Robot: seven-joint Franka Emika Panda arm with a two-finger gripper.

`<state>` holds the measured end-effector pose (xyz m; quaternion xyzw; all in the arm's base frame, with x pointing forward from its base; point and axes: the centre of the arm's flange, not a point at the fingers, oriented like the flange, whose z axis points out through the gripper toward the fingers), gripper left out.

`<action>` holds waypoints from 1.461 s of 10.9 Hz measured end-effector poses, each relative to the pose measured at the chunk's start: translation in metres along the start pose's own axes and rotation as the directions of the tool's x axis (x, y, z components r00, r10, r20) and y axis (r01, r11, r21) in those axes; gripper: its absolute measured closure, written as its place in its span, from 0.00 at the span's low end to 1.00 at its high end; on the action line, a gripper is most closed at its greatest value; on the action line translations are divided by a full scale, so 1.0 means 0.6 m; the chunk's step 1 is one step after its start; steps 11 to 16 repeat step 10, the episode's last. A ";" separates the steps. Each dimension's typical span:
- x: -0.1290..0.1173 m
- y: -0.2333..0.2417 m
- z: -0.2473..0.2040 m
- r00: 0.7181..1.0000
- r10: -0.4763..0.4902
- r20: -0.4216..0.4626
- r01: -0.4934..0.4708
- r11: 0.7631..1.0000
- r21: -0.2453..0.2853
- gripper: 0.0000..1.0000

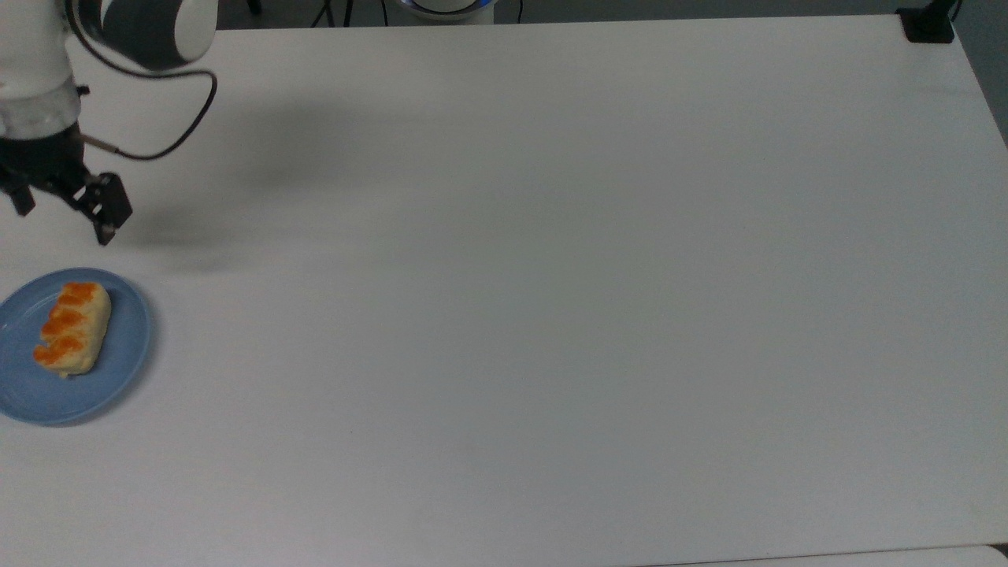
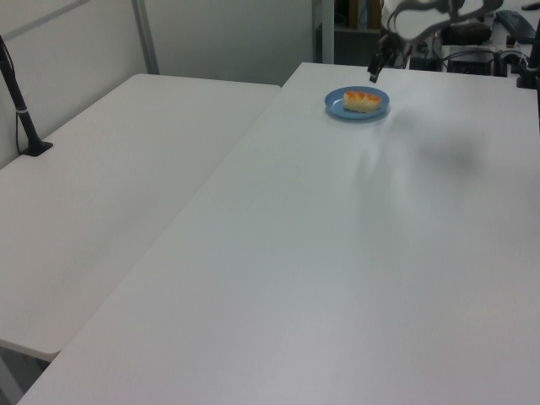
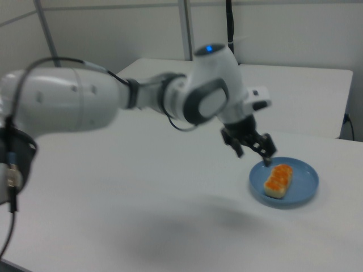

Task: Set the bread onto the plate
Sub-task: 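Open the gripper to release the bread and lift away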

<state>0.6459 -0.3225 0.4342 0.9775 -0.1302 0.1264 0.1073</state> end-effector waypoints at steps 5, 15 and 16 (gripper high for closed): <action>-0.109 -0.110 -0.373 0.977 -0.033 0.212 -0.007 0.983 0.183 0.00; -0.166 -0.306 -0.474 0.968 -0.154 0.197 0.110 0.969 0.220 0.00; -0.166 -0.306 -0.474 0.968 -0.154 0.197 0.110 0.969 0.220 0.00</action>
